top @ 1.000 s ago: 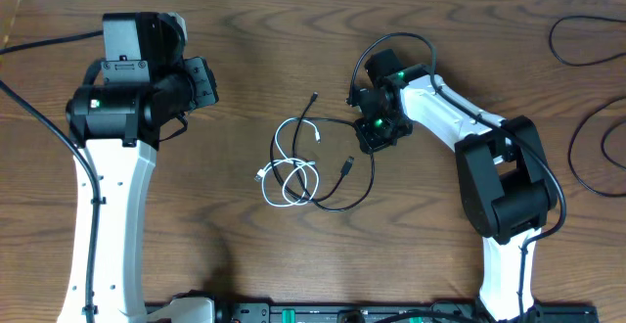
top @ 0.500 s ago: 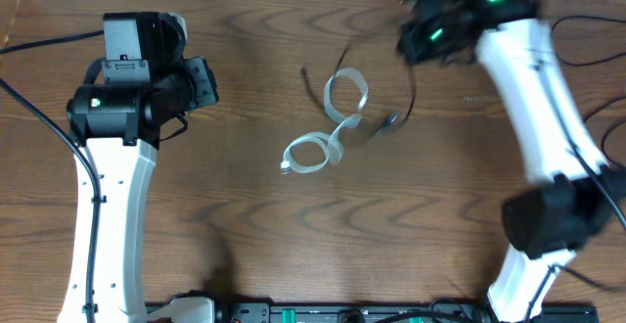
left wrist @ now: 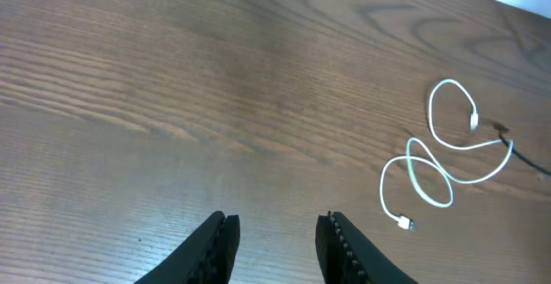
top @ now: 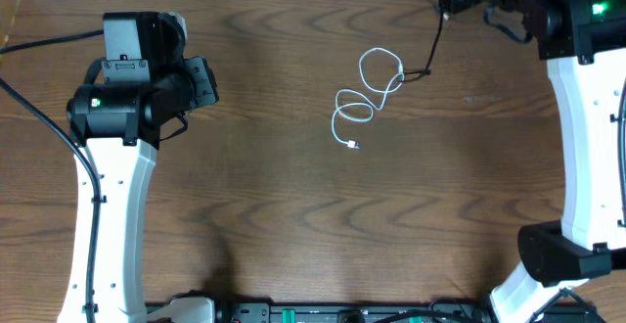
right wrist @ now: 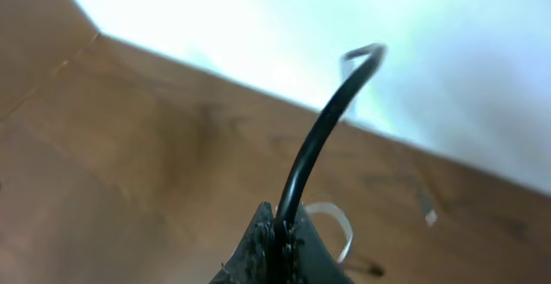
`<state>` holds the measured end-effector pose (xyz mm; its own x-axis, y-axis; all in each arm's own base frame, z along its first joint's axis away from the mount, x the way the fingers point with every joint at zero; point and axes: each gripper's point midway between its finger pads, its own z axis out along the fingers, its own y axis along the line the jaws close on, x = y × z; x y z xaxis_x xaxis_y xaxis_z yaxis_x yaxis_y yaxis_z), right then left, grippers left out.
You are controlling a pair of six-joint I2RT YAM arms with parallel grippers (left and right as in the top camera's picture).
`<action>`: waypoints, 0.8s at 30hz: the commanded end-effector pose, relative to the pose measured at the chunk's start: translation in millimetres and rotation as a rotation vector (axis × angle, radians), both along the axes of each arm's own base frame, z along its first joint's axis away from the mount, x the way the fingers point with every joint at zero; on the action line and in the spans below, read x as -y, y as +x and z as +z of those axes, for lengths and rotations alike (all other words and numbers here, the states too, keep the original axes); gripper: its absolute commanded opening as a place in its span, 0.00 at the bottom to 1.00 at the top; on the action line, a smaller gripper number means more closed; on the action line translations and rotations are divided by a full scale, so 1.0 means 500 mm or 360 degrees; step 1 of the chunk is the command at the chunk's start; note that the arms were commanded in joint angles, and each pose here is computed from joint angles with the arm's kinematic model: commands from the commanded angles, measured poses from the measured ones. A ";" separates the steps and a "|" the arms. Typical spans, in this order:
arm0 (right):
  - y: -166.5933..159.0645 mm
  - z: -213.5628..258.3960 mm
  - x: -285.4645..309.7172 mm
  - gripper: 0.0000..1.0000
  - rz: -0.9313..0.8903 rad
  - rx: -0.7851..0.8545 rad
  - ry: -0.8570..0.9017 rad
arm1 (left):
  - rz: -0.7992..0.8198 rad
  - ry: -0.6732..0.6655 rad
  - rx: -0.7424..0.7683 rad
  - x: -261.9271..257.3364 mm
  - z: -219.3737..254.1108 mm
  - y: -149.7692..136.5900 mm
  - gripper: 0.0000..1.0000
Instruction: Untangle cables
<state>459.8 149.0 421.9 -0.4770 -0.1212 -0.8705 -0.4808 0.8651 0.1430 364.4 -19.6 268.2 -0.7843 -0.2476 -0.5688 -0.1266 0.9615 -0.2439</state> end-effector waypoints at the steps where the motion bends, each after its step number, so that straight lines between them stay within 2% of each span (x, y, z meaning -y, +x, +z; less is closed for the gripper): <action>1: 0.006 0.077 0.027 0.01 -0.0112 0.0185 0.0008 | 0.0001 0.0011 -0.0017 -0.003 -0.007 0.002 0.36; 9: -0.043 0.262 0.054 0.01 -0.0166 0.0594 0.0129 | 0.0001 0.0011 -0.0019 -0.003 -0.008 0.002 0.36; 15: -0.099 0.387 0.097 0.01 -0.0352 0.0836 0.0319 | -0.0002 0.0007 -0.0042 -0.002 -0.018 0.006 0.36; 19: -0.114 0.411 0.130 0.01 -0.0497 0.0886 0.0345 | -0.0005 0.0007 -0.0057 0.000 -0.024 0.009 0.36; 24: -0.094 0.380 0.188 0.01 -0.0759 0.0822 0.0259 | -0.0005 0.0007 -0.0073 0.000 -0.031 0.011 0.36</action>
